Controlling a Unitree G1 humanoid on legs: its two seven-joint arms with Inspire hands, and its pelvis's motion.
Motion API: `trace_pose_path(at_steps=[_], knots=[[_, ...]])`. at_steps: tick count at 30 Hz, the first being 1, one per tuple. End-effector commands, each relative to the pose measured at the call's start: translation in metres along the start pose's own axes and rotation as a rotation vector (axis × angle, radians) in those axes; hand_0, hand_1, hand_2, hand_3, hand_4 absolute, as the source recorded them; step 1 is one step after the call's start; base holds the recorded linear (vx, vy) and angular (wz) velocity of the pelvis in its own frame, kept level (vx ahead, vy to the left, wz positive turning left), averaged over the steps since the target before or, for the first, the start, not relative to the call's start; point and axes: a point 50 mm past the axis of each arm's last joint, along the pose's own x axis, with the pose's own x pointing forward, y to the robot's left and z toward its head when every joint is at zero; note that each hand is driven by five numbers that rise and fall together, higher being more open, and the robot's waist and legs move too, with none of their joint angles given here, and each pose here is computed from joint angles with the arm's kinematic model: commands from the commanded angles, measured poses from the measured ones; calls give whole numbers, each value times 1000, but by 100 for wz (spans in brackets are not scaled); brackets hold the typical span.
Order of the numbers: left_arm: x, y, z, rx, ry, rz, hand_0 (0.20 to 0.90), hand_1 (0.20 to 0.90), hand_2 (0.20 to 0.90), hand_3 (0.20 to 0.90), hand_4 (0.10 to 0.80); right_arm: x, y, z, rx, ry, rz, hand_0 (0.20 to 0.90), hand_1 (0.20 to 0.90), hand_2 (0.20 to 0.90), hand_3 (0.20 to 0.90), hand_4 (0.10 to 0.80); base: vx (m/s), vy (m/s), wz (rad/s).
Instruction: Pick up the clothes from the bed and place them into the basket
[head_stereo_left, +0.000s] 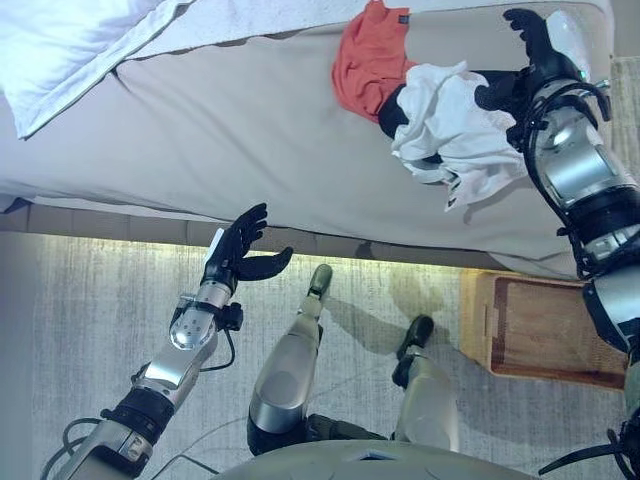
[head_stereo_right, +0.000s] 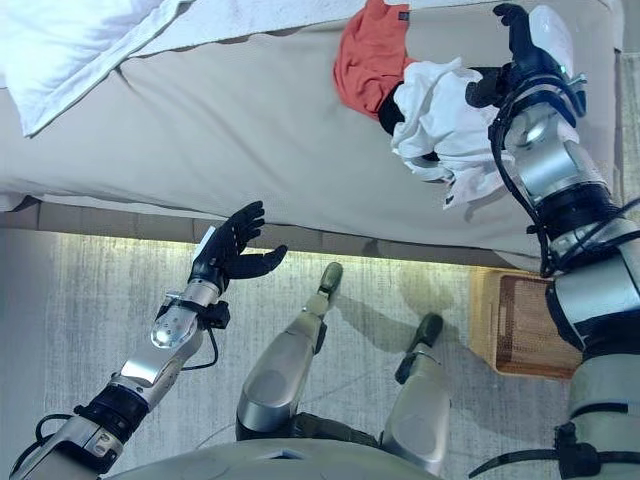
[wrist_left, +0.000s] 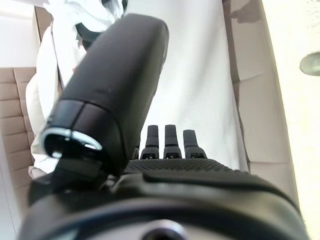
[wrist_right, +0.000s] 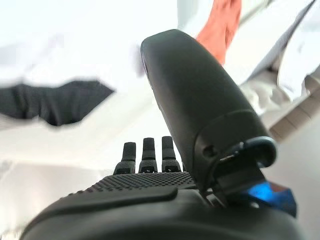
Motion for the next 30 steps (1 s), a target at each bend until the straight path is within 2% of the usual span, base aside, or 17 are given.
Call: trace_pose_path(at_steps=[1,9,17,18,19,21,30], knots=[[-2,5,35,-11,-186,-14,900,900,900,900,800,8,-51,59,-20,-177,-126,900,900,900,900,800,7,-9,17],[-2,4,43,-20,-212,-10,900,900,900,900,800,15,-39,39,-99,-36,-47,900,900,900,900,800,-11,-2,6],[-4,8,46,-10,-221,-3,900,900,900,900,800,16,-43,6,-235,130,-36,900,900,900,900,800,-1,-9,0],[-4,9,46,-9,-221,-2,900,900,900,900,800,16,-45,5,-243,136,-40,764,764,764,741,641,2,-41,-1],[-6,10,46,-6,-221,-1,900,900,900,900,800,15,-48,2,-249,148,-46,418,418,418,337,237,1,-39,0],[-7,11,45,-1,-222,-2,900,900,900,900,800,15,-52,-1,-256,154,-67,300,300,300,200,100,-1,-22,-1],[-7,14,44,11,-206,-3,900,900,900,900,800,13,-54,3,-241,78,-98,300,300,300,200,100,8,-12,-6]])
